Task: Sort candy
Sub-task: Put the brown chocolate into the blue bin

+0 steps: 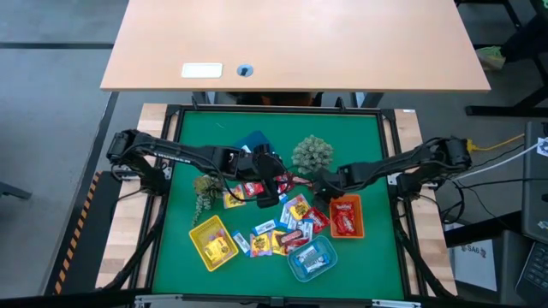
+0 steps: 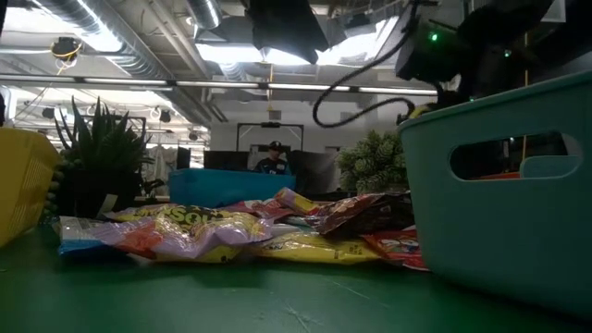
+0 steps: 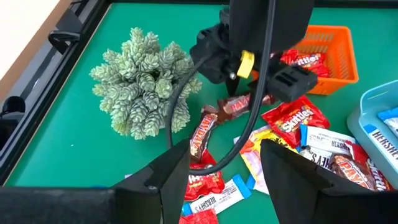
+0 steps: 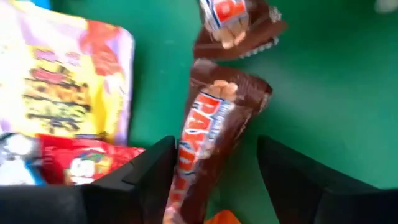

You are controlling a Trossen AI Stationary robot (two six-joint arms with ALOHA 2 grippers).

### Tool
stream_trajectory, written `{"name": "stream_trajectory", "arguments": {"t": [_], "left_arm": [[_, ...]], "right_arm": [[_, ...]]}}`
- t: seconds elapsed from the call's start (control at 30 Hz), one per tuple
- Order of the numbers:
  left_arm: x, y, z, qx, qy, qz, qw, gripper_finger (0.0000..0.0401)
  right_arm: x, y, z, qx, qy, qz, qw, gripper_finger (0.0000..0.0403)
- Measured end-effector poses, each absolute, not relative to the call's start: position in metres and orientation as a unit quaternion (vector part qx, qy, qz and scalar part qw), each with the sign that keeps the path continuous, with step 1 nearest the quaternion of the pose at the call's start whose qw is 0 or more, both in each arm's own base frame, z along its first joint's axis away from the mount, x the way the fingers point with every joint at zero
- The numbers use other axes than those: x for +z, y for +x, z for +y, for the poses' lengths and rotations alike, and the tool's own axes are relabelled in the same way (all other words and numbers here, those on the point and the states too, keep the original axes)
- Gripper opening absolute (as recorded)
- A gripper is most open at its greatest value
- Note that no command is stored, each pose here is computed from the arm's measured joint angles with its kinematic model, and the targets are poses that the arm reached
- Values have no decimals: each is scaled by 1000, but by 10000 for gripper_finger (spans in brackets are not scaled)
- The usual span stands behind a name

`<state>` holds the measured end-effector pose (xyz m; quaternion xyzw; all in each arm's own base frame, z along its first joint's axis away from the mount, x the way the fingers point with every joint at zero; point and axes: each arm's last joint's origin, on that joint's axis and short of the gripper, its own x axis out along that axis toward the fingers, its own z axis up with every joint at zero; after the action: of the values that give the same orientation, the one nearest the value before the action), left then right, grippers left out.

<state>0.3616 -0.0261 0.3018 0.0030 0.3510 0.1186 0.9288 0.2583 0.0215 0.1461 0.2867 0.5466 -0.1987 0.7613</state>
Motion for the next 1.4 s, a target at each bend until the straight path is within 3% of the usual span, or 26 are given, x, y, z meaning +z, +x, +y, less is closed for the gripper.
{"name": "stream_trajectory", "arguments": {"t": [0.33,0.63,0.8,1.2,1.4], "left_arm": [[302,361,-28,116,4,353,929,181],[302,361,-28,117,5,353,928,181],[302,360,-28,117,6,357,927,181],[314,331,-36,110,22,404,908,181],[311,317,-44,109,26,450,886,181]], "right_arm": [[138,261,21,-208,276,554,757,216],[138,261,21,-212,273,557,756,122],[146,269,22,-195,267,553,765,93],[174,289,27,-110,274,546,784,85],[199,305,29,-51,235,517,822,85]]}}
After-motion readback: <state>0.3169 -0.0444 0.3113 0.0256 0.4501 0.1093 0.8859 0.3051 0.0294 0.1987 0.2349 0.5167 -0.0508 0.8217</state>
